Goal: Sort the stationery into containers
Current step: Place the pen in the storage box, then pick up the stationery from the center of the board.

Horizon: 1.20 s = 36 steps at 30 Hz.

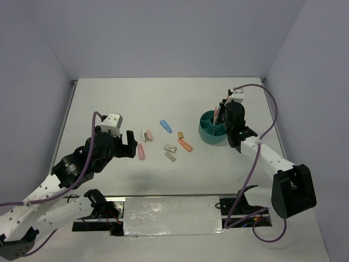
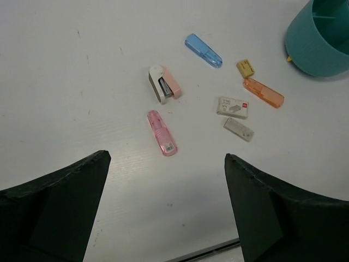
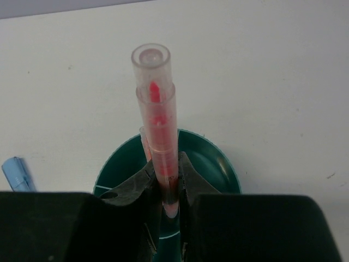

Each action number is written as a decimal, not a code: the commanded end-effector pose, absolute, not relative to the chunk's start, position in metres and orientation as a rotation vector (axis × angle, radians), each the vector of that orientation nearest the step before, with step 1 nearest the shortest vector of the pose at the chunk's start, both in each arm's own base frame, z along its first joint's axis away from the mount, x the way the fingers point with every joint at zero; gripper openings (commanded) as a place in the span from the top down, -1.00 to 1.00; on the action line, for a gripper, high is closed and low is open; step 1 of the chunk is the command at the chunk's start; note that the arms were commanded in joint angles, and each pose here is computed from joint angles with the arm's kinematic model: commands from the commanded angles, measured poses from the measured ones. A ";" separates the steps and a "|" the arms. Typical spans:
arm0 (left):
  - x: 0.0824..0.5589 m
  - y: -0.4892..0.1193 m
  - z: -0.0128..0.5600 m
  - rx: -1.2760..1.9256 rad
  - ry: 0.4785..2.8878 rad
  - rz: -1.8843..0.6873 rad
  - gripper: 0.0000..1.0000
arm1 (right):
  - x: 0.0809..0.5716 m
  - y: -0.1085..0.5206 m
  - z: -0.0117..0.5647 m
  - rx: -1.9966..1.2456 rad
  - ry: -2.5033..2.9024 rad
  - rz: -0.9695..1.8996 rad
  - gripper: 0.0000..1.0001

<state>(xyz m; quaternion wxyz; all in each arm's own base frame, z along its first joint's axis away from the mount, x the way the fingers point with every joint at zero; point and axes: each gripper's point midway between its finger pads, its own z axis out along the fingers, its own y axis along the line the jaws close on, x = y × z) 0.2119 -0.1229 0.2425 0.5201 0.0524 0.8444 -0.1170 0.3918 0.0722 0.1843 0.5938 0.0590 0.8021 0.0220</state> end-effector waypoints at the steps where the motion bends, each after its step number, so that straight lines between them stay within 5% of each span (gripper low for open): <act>1: 0.215 -0.128 0.255 0.150 1.987 -0.303 -0.99 | 0.404 0.072 0.196 0.157 1.815 0.070 0.86; 5: 0.214 -0.128 0.254 0.151 1.990 -0.304 -0.99 | 0.405 0.075 0.191 0.153 1.828 0.091 0.59; 8: 0.215 -0.130 0.251 0.155 2.001 -0.303 -0.99 | 0.403 0.078 0.188 0.147 1.838 0.114 0.06; 11: 0.216 -0.129 0.249 0.150 2.013 -0.290 -0.99 | 0.400 0.081 0.194 0.142 1.830 0.137 -0.15; 24: 0.229 -0.099 0.240 -0.042 2.053 -0.126 -0.99 | 0.341 0.123 0.233 0.023 1.793 0.360 -0.16; 36: 0.235 -0.100 0.229 -0.031 2.098 -0.115 -0.99 | 0.290 0.229 0.101 -0.658 2.302 0.383 -0.15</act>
